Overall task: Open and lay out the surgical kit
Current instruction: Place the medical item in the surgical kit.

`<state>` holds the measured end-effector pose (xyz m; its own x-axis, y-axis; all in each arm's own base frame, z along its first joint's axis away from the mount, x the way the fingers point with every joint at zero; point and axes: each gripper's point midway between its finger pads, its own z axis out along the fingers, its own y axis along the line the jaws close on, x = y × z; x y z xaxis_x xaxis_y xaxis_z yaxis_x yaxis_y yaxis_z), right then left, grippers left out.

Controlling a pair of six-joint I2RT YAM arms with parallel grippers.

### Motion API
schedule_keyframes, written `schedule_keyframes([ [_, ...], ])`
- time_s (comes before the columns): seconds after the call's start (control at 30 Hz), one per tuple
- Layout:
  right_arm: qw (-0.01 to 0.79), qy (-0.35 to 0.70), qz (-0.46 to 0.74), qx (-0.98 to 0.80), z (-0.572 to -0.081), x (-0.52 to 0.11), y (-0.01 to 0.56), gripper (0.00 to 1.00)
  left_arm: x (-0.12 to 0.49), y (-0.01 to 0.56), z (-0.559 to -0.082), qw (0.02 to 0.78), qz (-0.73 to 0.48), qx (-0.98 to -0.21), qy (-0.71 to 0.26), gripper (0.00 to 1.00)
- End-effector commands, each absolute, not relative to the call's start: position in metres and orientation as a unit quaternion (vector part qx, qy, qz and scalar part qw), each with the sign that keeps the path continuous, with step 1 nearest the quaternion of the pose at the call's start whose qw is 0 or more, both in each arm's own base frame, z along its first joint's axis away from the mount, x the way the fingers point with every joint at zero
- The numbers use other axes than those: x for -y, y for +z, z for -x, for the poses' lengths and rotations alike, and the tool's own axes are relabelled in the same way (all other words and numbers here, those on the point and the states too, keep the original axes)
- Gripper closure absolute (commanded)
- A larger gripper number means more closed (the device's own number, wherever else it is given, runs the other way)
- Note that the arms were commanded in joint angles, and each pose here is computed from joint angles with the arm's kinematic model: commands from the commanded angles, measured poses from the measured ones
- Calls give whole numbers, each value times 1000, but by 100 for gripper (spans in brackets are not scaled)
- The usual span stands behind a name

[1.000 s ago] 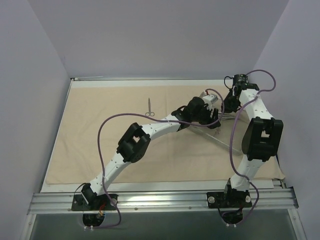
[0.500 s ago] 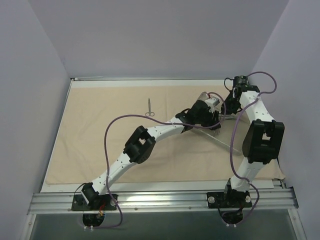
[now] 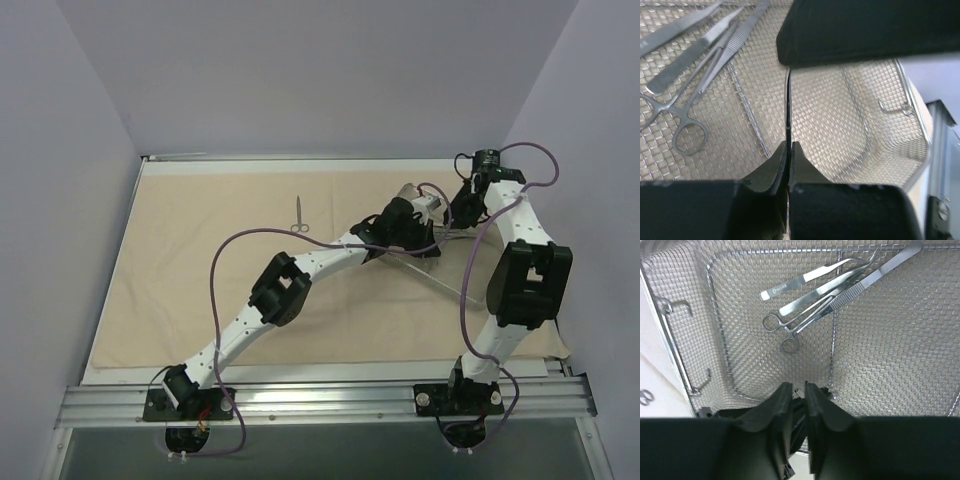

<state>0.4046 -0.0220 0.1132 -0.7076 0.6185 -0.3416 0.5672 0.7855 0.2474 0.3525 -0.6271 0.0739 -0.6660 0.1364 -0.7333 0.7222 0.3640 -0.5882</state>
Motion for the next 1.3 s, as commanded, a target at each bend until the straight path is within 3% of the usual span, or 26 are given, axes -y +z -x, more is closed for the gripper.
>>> schedule_keyframes([
  [0.0, 283, 75, -310, -905, -414, 37, 184, 77, 618, 192, -351, 317, -292, -704, -564, 98],
  [0.13, 331, 75, -293, -894, -416, 47, 238, 53, 592, 236, -360, 303, -278, -694, -591, 98],
  [0.17, 340, 79, -289, -891, -416, 46, 249, 34, 585, 244, -365, 306, -274, -693, -593, 98],
  [0.2, 356, 83, -283, -887, -415, 45, 267, 32, 575, 258, -367, 307, -266, -692, -596, 98],
  [0.4, 343, 108, -278, -891, -396, 31, 273, 31, 482, 315, -413, 322, -210, -708, -593, 98],
  [0.5, 326, 123, -271, -897, -386, 20, 260, 31, 421, 306, -439, 304, -175, -748, -564, 98],
  [0.7, 296, 126, -259, -911, -377, 11, 238, 32, 309, 262, -479, 267, -89, -808, -518, 98],
  [0.8, 286, 126, -252, -916, -381, 6, 235, 32, 272, 217, -481, 209, -56, -841, -495, 98],
  [1.27, 239, 106, -237, -936, -375, -3, 198, 32, 199, 104, -490, 105, -1, -893, -438, 98],
])
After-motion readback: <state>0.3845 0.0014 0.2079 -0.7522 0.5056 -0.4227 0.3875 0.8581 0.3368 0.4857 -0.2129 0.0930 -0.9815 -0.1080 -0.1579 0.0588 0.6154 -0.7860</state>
